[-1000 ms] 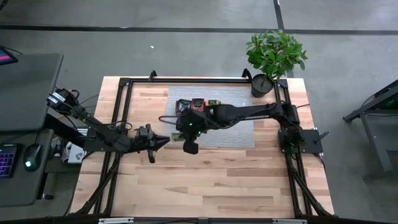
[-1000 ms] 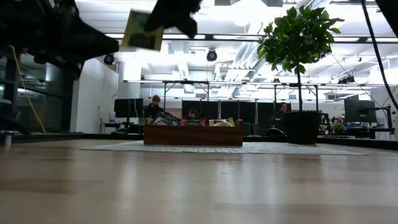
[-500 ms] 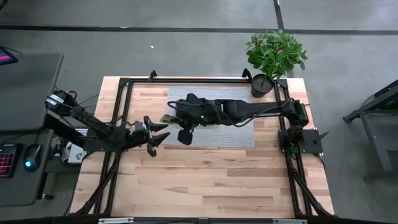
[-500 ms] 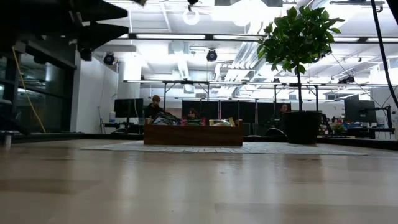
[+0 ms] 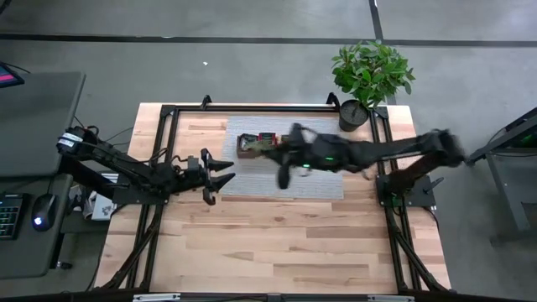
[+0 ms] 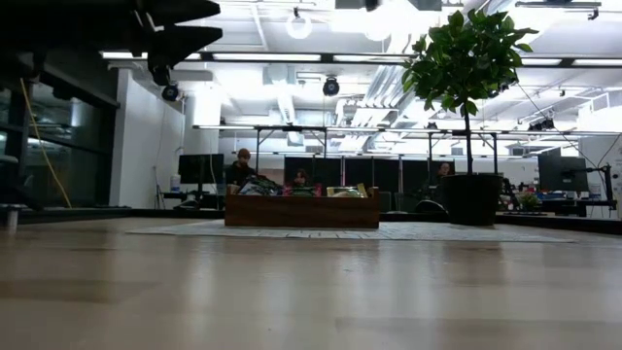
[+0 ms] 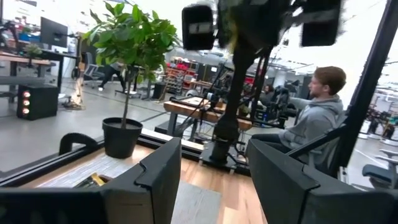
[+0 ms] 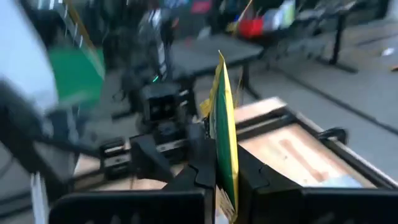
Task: Pick & Place Tea
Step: Put the yellow tea bag into the right section of the wooden organizer
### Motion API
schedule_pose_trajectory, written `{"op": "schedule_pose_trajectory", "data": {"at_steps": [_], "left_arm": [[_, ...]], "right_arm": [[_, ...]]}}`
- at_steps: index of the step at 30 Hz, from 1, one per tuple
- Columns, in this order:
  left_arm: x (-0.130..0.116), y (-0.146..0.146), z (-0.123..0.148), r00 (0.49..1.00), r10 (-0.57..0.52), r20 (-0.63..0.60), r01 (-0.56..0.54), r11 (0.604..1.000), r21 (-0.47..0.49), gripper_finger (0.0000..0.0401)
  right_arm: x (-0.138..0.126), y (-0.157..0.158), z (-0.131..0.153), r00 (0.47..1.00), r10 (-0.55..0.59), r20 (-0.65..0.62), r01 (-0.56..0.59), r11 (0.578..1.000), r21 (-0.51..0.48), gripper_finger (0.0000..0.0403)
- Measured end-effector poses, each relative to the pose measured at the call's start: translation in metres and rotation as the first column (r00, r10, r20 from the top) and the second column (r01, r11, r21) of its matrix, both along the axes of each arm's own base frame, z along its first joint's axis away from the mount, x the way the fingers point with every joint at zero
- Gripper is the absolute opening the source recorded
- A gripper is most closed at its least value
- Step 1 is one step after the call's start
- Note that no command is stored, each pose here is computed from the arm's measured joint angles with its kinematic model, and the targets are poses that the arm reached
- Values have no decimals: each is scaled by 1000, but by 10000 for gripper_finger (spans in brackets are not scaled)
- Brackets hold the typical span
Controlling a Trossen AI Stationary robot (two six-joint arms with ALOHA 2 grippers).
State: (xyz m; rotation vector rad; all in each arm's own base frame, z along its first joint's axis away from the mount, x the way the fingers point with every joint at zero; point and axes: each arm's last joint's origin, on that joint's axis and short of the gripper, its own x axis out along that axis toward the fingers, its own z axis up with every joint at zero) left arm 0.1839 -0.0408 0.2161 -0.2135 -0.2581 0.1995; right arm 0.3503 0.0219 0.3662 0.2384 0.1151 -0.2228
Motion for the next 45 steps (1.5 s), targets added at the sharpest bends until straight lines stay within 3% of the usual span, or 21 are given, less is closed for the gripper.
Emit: {"op": "schedule_pose_trajectory", "data": {"at_steps": [6, 11, 15, 20, 29, 34, 45], "left_arm": [[6, 6, 8, 1000, 2, 21, -2, 1000, -1, 181], [30, 21, 38, 995, -41, 90, 37, 998, 42, 181], [57, 33, 57, 997, -54, 52, 50, 995, 84, 181], [89, 43, 85, 988, -118, 103, 104, 986, 132, 181], [130, 44, 116, 973, -167, 156, 133, 969, 207, 181], [133, 46, 120, 977, -152, 147, 121, 972, 200, 181], [134, 47, 118, 985, -117, 127, 96, 982, 162, 181]], "right_arm": [[-62, 2, -36, 945, -106, 311, 103, 994, 26, 9], [-79, 3, -52, 846, -136, 516, 138, 990, 34, 9], [-82, 3, -51, 794, -128, 595, 141, 990, 23, 9], [-82, 1, -41, 771, -93, 630, 130, 991, -13, 9], [-79, 1, -44, 802, -79, 592, 113, 993, -21, 9], [-76, 3, -50, 835, -52, 548, 69, 998, -10, 9], [-75, 6, -51, 842, -32, 538, 33, 999, 8, 9]]}}
